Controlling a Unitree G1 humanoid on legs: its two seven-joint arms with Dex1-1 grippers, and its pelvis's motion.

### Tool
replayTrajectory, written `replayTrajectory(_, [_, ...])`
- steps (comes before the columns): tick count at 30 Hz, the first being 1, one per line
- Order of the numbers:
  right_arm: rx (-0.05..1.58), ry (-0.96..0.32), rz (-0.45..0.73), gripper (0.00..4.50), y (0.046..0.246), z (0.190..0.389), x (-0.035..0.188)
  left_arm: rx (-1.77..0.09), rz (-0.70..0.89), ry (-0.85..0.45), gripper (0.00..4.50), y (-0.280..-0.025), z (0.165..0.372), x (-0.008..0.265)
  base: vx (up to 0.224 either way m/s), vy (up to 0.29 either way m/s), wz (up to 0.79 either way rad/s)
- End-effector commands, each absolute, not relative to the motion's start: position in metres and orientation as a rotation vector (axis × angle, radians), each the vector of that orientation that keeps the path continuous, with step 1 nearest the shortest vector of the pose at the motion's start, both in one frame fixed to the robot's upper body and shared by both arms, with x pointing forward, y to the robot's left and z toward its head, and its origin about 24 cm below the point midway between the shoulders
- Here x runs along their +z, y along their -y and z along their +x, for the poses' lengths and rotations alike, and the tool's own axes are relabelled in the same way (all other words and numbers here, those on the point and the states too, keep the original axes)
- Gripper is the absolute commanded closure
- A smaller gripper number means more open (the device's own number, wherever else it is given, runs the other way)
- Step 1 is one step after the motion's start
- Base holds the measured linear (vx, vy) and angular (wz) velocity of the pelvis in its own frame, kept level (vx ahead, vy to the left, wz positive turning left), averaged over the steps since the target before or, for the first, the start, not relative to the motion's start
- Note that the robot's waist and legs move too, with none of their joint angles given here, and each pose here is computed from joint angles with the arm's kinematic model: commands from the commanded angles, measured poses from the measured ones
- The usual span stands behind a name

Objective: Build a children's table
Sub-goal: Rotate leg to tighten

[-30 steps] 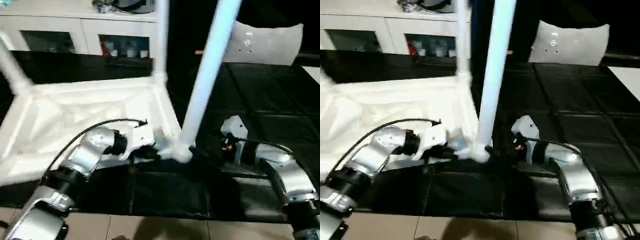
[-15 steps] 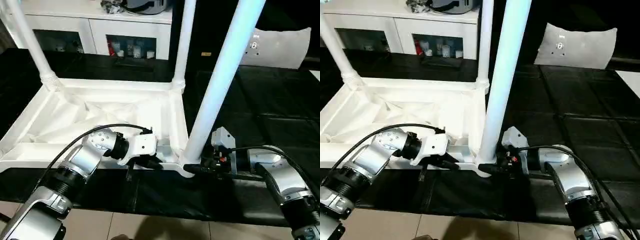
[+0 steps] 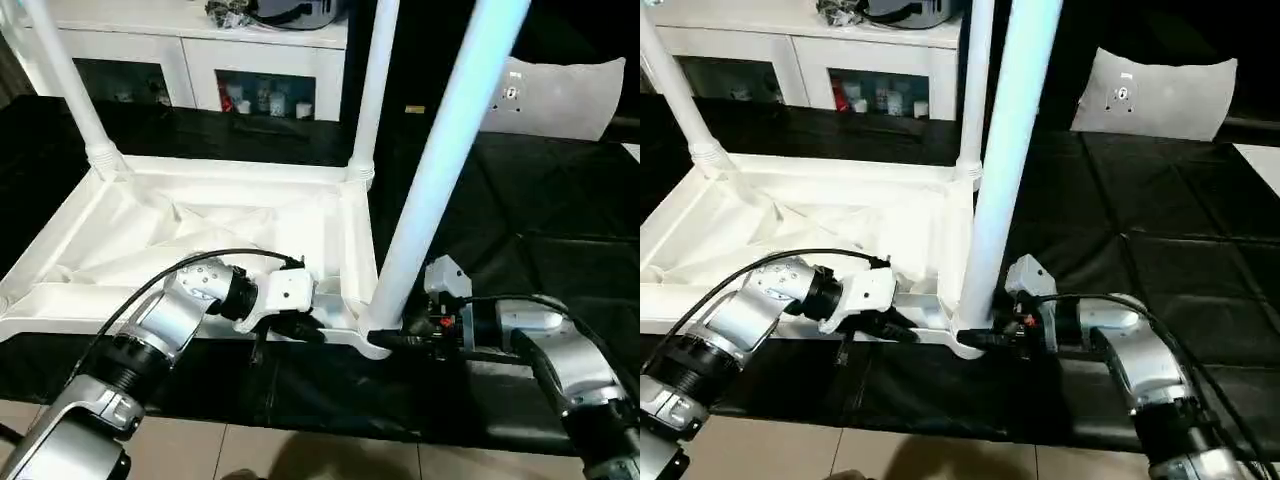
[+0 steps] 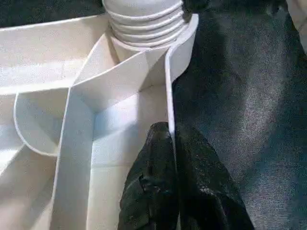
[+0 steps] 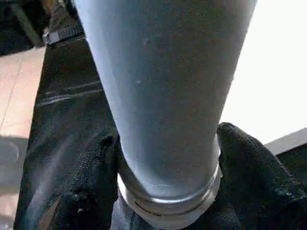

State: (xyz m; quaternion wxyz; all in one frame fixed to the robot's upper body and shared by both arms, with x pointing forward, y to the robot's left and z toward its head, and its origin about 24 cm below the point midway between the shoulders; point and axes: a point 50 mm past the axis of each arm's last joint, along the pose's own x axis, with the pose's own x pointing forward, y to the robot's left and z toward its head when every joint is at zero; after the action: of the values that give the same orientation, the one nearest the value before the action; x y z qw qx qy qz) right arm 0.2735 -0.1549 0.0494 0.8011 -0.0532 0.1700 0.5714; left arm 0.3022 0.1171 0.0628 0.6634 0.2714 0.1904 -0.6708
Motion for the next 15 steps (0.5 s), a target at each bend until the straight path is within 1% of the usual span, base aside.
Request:
replayTrajectory(1, [1.203, -0.357, -0.057, 1.78, 0.130, 0.271, 0.046, -1.456, 0.560, -0.428, 4.50, -0.100, 0.303, 0.061, 0.000, 0.000, 0.00])
replayTrajectory(2, [1.101, -0.366, -0.060, 1.78, 0.121, 0.275, 0.040, -1.379, 0.509, -0.424, 4.50, -0.091, 0.308, 0.062, 0.000, 0.000, 0.00])
replayTrajectory(5, [1.006, -0.378, -0.030, 1.78, 0.113, 0.281, 0.037, -1.317, 0.479, -0.421, 4.50, -0.084, 0.313, 0.063, 0.000, 0.000, 0.00])
replayTrajectory(6, [0.927, -0.374, -0.008, 1.78, 0.108, 0.286, 0.037, -1.264, 0.457, -0.416, 4.50, -0.078, 0.317, 0.063, 0.000, 0.000, 0.00])
replayTrajectory(7, [0.881, -0.374, 0.005, 1.78, 0.106, 0.289, 0.036, -1.233, 0.444, -0.415, 4.50, -0.075, 0.319, 0.063, 0.000, 0.000, 0.00])
replayTrajectory(8, [0.766, -0.365, 0.027, 1.78, 0.097, 0.298, 0.037, -1.142, 0.395, -0.402, 4.50, -0.064, 0.324, 0.065, 0.000, 0.000, 0.00])
replayTrajectory(10, [0.718, -0.358, 0.035, 1.78, 0.092, 0.302, 0.038, -1.098, 0.367, -0.397, 4.50, -0.057, 0.327, 0.066, 0.000, 0.000, 0.00])
replayTrajectory(12, [0.610, -0.363, 0.062, 1.78, 0.086, 0.309, 0.039, -1.026, 0.343, -0.385, 4.50, -0.046, 0.331, 0.070, 0.000, 0.000, 0.00])
replayTrajectory(14, [0.591, -0.362, 0.076, 1.78, 0.083, 0.310, 0.039, -1.011, 0.339, -0.383, 4.50, -0.043, 0.332, 0.072, 0.000, 0.000, 0.00])
replayTrajectory(15, [0.625, -0.339, 0.085, 1.78, 0.081, 0.309, 0.041, -1.009, 0.346, -0.377, 4.50, -0.041, 0.333, 0.073, 0.000, 0.000, 0.00])
